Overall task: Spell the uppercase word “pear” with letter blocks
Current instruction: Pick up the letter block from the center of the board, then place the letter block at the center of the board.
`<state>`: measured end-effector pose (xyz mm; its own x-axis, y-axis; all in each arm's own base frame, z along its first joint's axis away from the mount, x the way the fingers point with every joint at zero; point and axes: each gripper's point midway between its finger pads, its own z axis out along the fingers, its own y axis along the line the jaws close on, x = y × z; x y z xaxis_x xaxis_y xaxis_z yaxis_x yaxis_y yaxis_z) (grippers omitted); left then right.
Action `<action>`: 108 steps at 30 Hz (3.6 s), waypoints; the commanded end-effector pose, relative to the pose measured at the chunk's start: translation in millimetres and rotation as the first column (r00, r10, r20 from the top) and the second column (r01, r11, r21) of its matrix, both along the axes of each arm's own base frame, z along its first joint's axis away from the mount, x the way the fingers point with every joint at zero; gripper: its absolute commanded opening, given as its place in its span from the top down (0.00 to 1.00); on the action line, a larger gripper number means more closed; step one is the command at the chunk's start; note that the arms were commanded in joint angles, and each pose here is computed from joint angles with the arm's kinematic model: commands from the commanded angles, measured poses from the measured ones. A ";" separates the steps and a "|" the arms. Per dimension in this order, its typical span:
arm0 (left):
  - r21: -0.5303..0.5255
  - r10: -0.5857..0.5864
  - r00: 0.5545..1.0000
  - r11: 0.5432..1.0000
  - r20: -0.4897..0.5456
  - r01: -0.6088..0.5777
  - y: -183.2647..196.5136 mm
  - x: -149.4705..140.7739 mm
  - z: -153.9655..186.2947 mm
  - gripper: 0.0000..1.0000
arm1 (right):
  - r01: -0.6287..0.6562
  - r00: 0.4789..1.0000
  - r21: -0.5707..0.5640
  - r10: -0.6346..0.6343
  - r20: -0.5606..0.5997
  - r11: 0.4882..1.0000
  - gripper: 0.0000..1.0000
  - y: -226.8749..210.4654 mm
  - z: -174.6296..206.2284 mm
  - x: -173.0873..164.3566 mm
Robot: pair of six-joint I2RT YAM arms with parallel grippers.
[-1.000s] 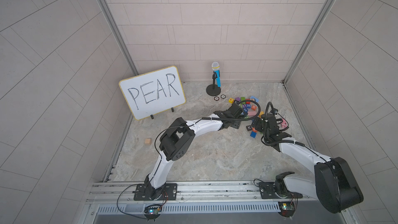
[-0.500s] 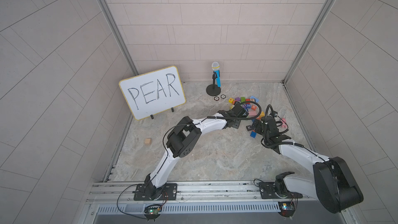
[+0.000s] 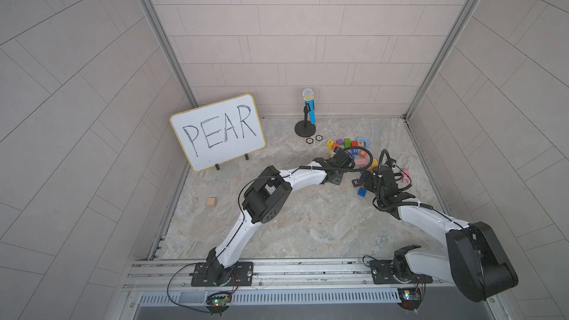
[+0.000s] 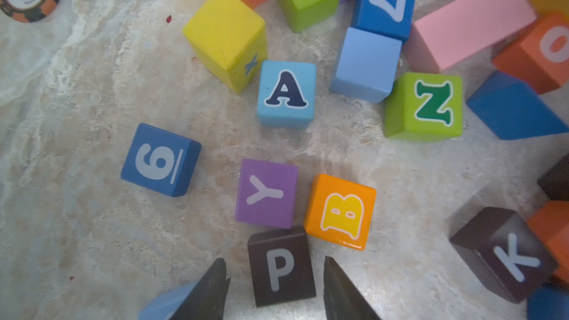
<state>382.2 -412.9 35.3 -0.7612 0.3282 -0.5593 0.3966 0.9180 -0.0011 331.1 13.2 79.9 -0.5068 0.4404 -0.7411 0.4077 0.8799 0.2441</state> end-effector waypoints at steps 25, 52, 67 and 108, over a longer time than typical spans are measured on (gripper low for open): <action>0.034 0.032 0.999 0.999 0.007 -0.032 1.4 6.3 -2.8 0.61 | 0.026 1.000 0.018 -0.026 0.010 1.000 0.00 -2.3 -3.3 -1.4; -0.051 0.180 0.980 0.983 0.087 -0.176 48.1 -2.8 81.5 0.69 | -0.264 0.957 -0.043 0.267 0.110 0.964 0.00 65.0 24.2 5.2; -0.035 0.445 0.892 0.895 0.074 -0.444 208.8 -39.8 66.0 0.69 | -0.737 0.592 -0.297 0.792 0.151 0.608 0.00 238.6 22.6 -10.9; 0.115 0.802 0.597 0.595 -0.020 -0.796 408.3 -85.5 -3.8 0.70 | -0.843 0.368 -0.320 0.897 0.242 0.432 0.00 361.6 11.7 -6.9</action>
